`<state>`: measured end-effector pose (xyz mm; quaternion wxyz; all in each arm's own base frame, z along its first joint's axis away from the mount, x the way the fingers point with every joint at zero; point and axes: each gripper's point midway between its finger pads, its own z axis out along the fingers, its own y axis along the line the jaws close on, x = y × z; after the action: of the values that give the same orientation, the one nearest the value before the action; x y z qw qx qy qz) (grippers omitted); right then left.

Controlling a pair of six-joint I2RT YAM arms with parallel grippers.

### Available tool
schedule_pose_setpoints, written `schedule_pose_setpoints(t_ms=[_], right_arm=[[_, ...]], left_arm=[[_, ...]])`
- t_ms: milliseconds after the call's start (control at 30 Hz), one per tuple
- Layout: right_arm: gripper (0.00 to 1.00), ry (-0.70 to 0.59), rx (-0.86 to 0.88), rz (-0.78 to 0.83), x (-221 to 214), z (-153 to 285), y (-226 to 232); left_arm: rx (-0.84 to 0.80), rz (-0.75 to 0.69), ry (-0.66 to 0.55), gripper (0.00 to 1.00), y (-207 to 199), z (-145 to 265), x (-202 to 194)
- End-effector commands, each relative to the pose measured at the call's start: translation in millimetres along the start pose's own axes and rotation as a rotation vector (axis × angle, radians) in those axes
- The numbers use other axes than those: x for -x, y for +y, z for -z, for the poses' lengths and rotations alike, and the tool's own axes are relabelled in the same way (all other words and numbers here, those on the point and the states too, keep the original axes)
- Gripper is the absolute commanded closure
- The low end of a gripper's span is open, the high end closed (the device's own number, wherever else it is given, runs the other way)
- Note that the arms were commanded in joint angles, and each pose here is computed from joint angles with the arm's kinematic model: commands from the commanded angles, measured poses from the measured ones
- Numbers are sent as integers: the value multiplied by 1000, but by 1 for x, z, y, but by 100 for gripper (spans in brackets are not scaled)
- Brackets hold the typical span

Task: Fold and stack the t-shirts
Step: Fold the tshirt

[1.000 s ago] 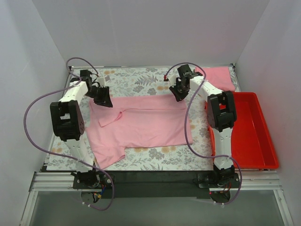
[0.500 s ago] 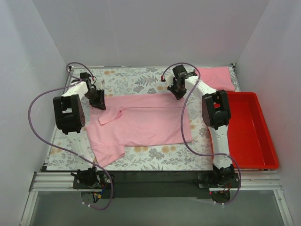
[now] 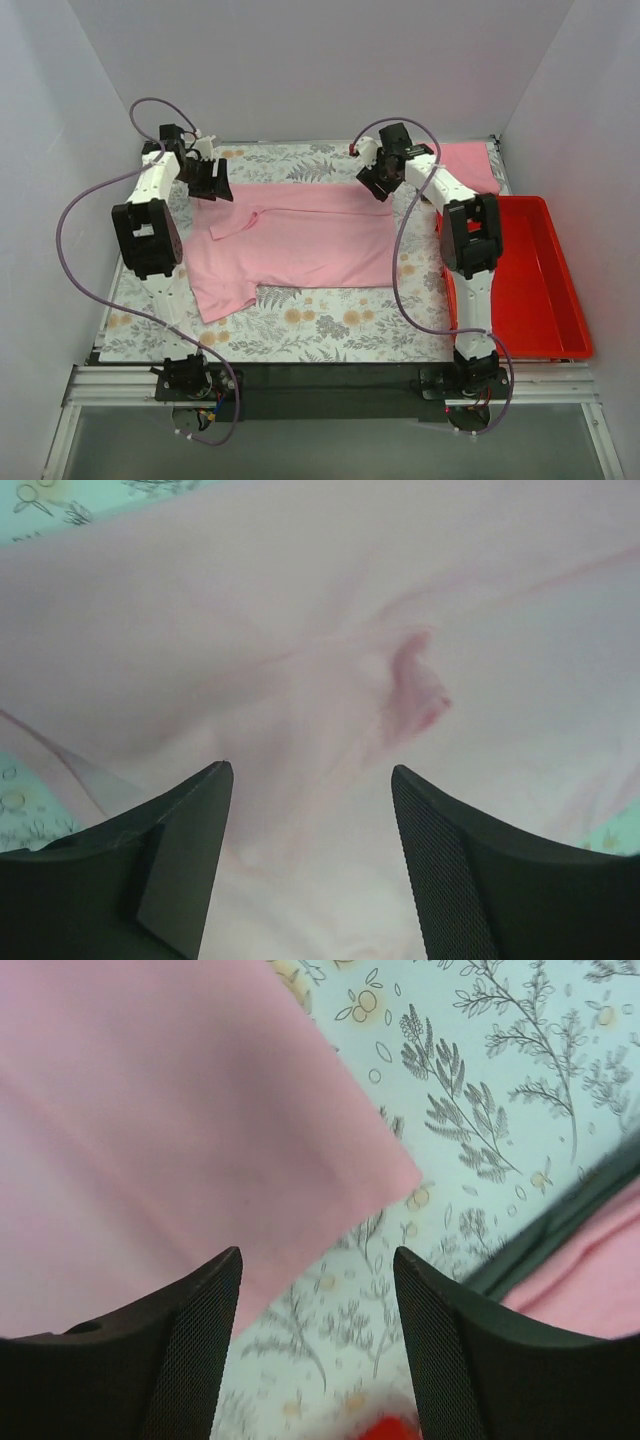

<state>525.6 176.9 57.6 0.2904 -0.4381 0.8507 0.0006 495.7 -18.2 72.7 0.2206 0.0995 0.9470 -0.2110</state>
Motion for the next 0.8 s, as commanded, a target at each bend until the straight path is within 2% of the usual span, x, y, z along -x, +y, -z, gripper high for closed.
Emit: schedule_pose_setpoints(t_ms=[0, 33, 67, 100, 167, 200, 267, 300, 400, 433, 600, 767], right_arm=[[31, -232, 20, 54, 61, 113, 6], [30, -234, 44, 77, 59, 123, 16], [30, -261, 77, 99, 61, 144, 30], [32, -200, 145, 117, 38, 142, 52], [34, -191, 212, 156, 25, 162, 84], [35, -117, 277, 157, -6, 156, 109], [39, -106, 317, 207, -22, 170, 136], [41, -44, 368, 214, -51, 164, 158], [44, -9, 407, 274, -76, 170, 190], [46, 38, 428, 291, -94, 165, 204], [51, 84, 420, 313, -114, 148, 219], [53, 113, 377, 335, -120, 131, 214]], left_arm=[[-92, -192, -119, 36, -63, 98, 12], [-114, -180, -64, 36, -67, 98, -14], [-107, -220, -77, 36, -75, 116, -23], [-112, -272, -76, 35, -72, 123, -35], [-125, -292, -14, 35, -76, 132, -78], [-118, -300, -4, 36, -70, 136, -91], [-183, -382, 50, 39, -78, 145, -132], [-188, -390, 57, 41, -75, 149, -145], [-212, -459, 116, 43, -80, 153, -187], [-206, -474, 129, 45, -80, 153, -195], [-148, -592, 173, 46, -72, 138, -237], [-94, -642, 211, 46, -68, 133, -256]])
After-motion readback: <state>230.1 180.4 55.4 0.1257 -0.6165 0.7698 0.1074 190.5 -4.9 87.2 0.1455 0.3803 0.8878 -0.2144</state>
